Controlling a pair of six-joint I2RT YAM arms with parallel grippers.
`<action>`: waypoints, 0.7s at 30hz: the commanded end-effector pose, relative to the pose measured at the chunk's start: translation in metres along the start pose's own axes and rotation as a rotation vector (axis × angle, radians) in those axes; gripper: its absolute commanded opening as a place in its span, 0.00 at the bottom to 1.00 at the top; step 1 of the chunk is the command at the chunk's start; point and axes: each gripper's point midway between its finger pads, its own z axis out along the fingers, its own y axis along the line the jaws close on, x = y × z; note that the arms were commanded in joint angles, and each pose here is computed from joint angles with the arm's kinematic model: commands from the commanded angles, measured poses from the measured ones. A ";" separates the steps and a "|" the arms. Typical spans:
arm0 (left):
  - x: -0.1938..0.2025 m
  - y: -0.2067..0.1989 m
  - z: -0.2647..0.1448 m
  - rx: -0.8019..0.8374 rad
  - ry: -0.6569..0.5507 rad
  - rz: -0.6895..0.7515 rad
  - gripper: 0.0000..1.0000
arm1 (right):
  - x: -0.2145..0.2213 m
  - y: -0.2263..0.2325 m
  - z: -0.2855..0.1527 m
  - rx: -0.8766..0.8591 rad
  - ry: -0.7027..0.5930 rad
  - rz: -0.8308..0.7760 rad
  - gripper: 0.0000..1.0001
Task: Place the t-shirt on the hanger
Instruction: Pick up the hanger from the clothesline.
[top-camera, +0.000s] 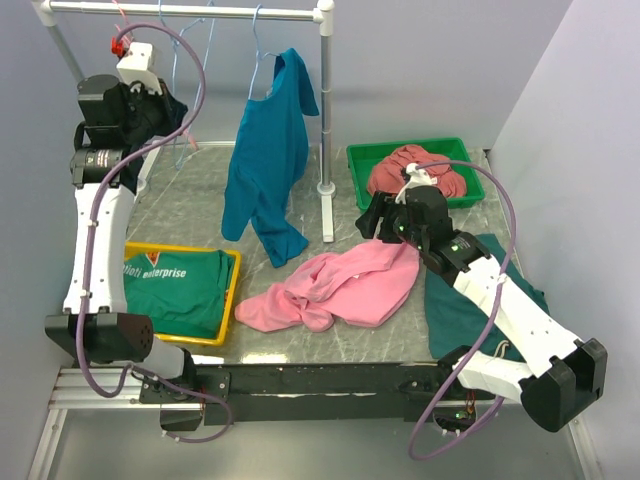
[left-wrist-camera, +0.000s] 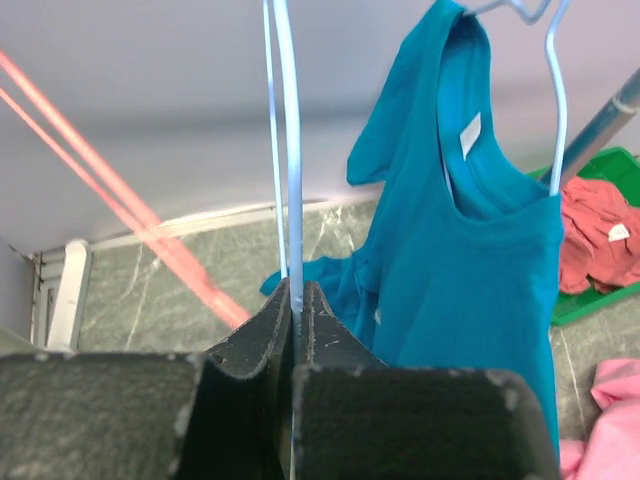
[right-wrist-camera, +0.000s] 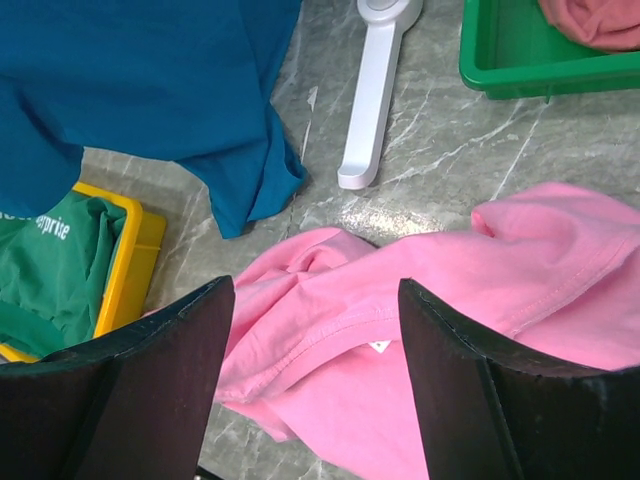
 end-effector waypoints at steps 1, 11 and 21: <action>-0.005 -0.011 -0.018 0.016 -0.024 -0.016 0.01 | -0.027 0.014 -0.015 -0.039 -0.088 -0.012 0.75; 0.015 -0.027 -0.093 -0.047 -0.027 -0.072 0.01 | -0.027 0.013 -0.018 -0.040 -0.096 -0.020 0.75; -0.026 -0.072 -0.180 0.044 -0.140 -0.039 0.01 | -0.036 0.010 -0.031 -0.022 -0.147 -0.015 0.74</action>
